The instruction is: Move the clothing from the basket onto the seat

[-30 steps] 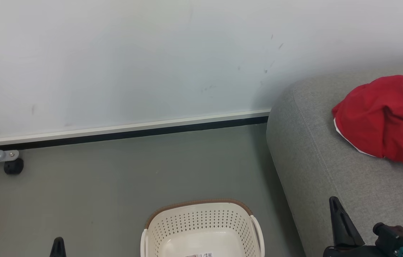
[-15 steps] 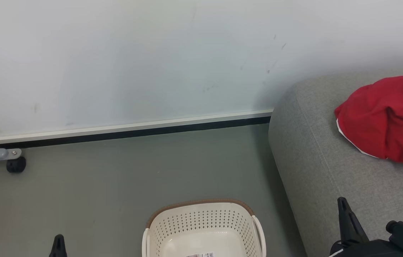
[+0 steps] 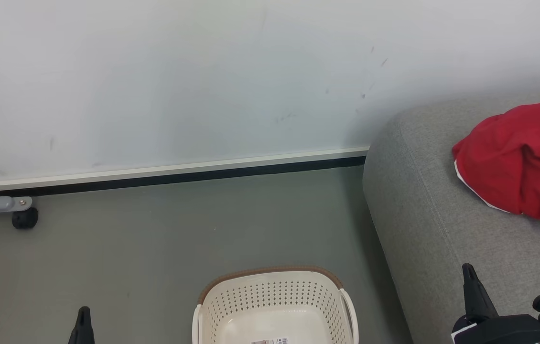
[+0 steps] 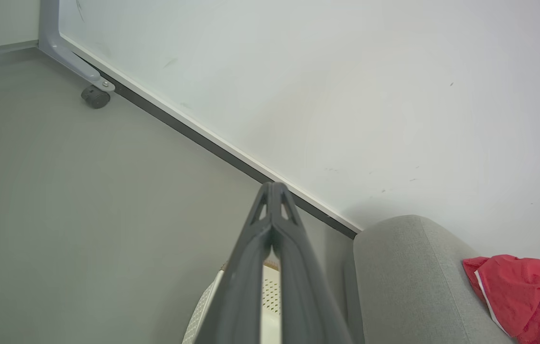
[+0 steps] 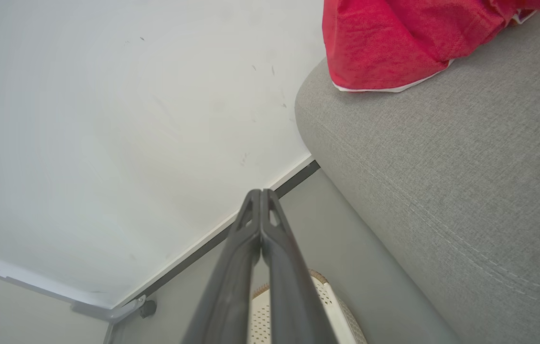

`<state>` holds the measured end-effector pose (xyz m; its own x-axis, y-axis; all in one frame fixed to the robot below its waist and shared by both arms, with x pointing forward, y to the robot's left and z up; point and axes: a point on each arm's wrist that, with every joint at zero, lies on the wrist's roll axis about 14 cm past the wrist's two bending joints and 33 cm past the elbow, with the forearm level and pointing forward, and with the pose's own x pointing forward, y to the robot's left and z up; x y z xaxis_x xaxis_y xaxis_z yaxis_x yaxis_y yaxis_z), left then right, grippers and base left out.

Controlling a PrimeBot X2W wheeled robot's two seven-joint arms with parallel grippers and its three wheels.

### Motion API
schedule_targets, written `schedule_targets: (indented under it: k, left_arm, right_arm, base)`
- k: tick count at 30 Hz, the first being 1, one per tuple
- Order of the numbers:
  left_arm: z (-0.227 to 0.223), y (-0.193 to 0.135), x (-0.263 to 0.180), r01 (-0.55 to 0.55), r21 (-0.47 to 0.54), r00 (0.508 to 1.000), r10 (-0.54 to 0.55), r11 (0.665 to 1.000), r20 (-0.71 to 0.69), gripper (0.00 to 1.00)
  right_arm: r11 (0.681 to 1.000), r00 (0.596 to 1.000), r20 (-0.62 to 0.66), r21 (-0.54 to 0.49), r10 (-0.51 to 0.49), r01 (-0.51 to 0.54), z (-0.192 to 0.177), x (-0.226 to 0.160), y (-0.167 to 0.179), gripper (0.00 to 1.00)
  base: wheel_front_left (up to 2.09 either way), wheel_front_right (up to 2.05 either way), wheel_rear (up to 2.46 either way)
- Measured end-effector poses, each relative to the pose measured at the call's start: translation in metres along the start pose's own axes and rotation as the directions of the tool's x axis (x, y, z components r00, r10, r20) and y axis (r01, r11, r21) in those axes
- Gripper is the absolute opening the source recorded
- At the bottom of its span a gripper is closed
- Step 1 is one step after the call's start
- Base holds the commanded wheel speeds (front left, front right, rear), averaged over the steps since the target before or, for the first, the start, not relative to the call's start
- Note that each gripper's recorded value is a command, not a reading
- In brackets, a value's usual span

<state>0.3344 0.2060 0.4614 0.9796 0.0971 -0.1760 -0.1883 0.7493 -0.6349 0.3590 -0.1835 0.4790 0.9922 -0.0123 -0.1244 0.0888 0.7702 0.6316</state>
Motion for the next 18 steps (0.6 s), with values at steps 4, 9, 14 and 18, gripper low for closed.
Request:
schedule_targets:
  k: [4,9,14,18]
  left_arm:
    - [-0.0015,0.0001,0.002,-0.002,-0.056,1.0,0.001,0.998,-0.008,0.0]
    - [-0.0026,-0.0001,0.0048,-0.003,-0.119,1.0,0.0,0.993,-0.021,0.0]
    - [-0.0024,-0.0007,0.0072,-0.001,-0.164,1.0,-0.003,0.986,-0.025,0.0]
    - [-0.0028,-0.0014,0.0096,0.001,-0.208,0.999,-0.008,0.978,-0.032,0.0]
  right_arm:
    - [0.999,1.0,-0.012,0.054,-0.006,0.007,-0.0012,0.0008,-0.0025,0.0]
    - [0.993,1.0,-0.018,0.12,-0.011,0.013,-0.0009,0.0029,-0.004,0.0]
    - [0.985,1.0,-0.013,0.171,-0.007,0.009,0.0025,0.0061,-0.0033,0.0]
    - [0.976,1.0,-0.02,0.219,-0.014,0.018,0.0018,0.0067,-0.0059,0.0]
  base:
    - [0.0,0.0,0.0]
    - [0.0,0.0,0.0]
    - [0.0,0.0,0.0]
    - [0.0,0.0,0.0]
